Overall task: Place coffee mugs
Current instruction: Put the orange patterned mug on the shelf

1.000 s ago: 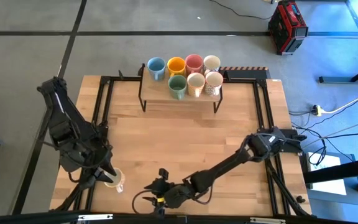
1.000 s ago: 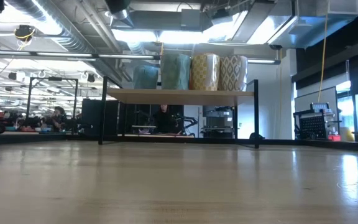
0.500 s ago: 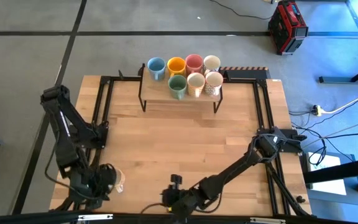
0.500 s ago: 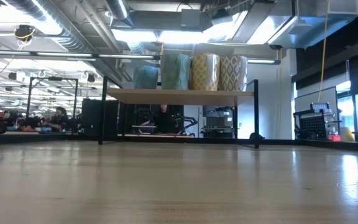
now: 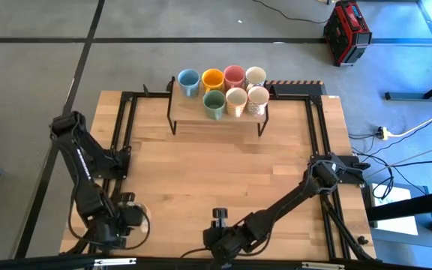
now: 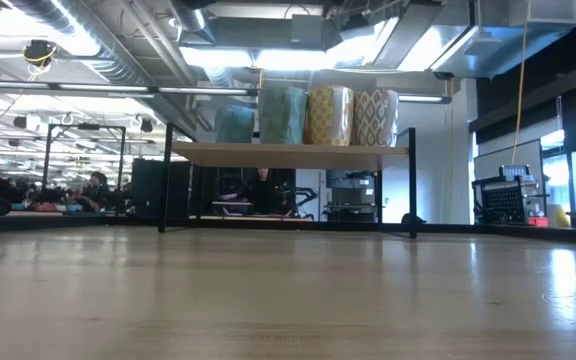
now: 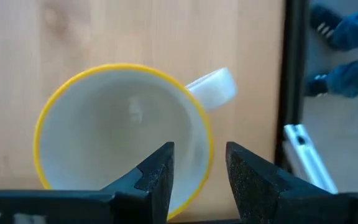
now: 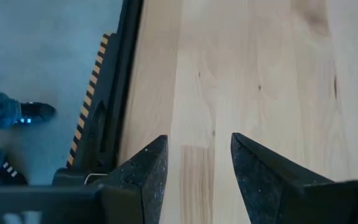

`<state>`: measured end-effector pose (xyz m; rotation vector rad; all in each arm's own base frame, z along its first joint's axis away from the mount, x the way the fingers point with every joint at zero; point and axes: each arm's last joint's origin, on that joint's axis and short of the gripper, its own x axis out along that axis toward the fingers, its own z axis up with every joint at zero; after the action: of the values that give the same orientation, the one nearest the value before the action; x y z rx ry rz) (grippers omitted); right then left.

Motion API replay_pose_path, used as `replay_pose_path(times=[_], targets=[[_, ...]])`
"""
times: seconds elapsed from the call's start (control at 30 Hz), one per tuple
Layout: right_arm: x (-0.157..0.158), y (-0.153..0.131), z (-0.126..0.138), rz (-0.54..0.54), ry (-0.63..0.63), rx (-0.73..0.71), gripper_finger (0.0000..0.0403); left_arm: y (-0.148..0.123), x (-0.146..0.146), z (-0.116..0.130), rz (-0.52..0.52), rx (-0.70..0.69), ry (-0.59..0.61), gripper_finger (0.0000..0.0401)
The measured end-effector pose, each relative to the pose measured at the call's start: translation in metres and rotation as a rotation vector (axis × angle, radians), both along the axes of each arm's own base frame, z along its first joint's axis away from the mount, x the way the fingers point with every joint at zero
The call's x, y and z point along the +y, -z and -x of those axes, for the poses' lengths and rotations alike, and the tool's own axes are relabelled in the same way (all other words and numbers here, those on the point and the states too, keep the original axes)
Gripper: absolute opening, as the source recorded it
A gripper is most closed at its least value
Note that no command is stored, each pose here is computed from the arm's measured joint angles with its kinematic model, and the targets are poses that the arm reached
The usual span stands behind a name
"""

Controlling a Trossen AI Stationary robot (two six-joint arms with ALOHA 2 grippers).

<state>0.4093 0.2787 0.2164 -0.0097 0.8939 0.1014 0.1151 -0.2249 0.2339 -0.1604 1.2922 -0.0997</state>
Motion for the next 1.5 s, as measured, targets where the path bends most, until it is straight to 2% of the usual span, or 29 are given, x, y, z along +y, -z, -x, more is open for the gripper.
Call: replay_pose_path(times=[0.13,0.27,0.47,0.57,0.7,0.77,0.93,1.1,1.2,1.3,1.5], targets=[[0.000,-0.001,0.000,-0.020,0.029,-0.010,0.0166,0.007,-0.003,-0.001,-0.035,0.026,0.042,0.0139],[0.000,-0.001,-0.001,-0.050,0.106,-0.020,0.0166,0.016,-0.006,-0.004,-0.096,0.029,0.153,0.0127],[-0.001,-0.006,-0.005,-0.093,0.275,-0.121,0.0166,0.027,-0.004,-0.019,-0.172,0.032,0.279,0.0057],[0.002,-0.007,-0.008,-0.121,0.355,-0.200,0.0166,0.027,0.001,-0.029,-0.224,-0.020,0.318,0.0018],[0.010,0.006,-0.011,-0.097,0.469,-0.306,0.0166,0.026,0.012,-0.046,-0.294,-0.069,0.362,0.0019],[0.014,0.017,-0.013,-0.089,0.504,-0.334,0.0166,0.026,0.017,-0.057,-0.293,-0.091,0.400,0.0019],[0.017,0.035,-0.020,-0.111,0.536,-0.361,0.0166,0.025,0.037,-0.082,-0.348,-0.105,0.492,0.0018],[0.017,0.038,-0.022,-0.099,0.595,-0.415,0.0166,0.025,0.061,-0.106,-0.342,-0.098,0.584,0.0018],[0.017,0.039,-0.022,-0.103,0.592,-0.409,0.0166,0.025,0.075,-0.116,-0.361,-0.098,0.625,0.0018],[0.016,0.038,-0.022,-0.104,0.593,-0.409,0.0166,0.024,0.086,-0.125,-0.335,-0.100,0.656,0.0018],[0.017,0.039,-0.022,-0.126,0.568,-0.382,0.0166,0.028,0.100,-0.130,-0.306,-0.076,0.669,0.0018]])
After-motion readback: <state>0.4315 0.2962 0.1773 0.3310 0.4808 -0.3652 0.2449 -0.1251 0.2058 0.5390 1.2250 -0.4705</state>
